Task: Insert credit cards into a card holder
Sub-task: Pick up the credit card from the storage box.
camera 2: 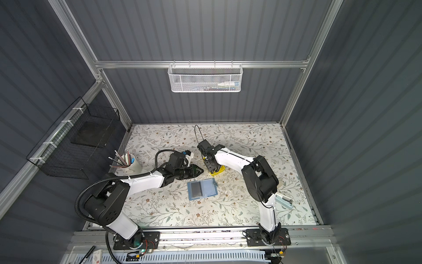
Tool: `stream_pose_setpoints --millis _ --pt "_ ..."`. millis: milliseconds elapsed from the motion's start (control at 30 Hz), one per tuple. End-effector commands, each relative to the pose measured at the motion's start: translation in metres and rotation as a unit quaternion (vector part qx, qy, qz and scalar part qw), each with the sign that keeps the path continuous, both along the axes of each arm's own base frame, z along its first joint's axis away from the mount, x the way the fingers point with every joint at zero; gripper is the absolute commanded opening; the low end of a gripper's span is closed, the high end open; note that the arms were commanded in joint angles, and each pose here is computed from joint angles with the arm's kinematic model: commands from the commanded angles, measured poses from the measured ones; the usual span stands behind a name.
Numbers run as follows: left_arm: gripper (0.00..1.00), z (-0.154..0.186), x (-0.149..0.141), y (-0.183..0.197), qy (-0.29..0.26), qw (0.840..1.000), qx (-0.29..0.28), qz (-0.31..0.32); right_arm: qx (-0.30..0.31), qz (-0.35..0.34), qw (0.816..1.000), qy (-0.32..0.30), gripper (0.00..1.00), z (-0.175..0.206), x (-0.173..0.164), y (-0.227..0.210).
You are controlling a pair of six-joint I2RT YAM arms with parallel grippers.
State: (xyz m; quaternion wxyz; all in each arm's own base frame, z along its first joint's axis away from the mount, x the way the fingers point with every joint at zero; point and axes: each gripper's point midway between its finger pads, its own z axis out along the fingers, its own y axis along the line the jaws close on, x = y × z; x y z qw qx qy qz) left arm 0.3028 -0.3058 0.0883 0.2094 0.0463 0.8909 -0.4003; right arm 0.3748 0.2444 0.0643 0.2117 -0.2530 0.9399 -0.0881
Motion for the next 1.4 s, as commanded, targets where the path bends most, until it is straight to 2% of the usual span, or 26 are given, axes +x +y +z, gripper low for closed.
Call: stream_pose_setpoints --millis 0,400,867,1267,1367 --pt "0.33 0.003 -0.002 0.000 0.002 1.000 -0.009 -0.002 -0.001 0.002 1.000 -0.013 0.63 0.016 -0.001 -0.002" --pt "0.32 0.003 -0.002 -0.001 0.003 1.000 -0.009 -0.004 0.005 0.015 1.000 -0.010 0.43 0.020 -0.005 0.003" --pt "0.32 0.006 -0.004 -0.001 0.001 1.000 -0.013 -0.008 0.116 -0.015 0.993 -0.005 0.42 0.041 -0.034 0.010" --pt "0.32 0.010 -0.008 -0.006 -0.008 1.000 -0.014 -0.017 0.232 -0.060 0.971 0.025 0.37 0.046 -0.045 0.006" --pt "0.32 0.011 -0.005 -0.009 -0.009 1.000 -0.015 -0.017 0.238 -0.071 0.968 0.034 0.36 0.039 -0.042 0.004"
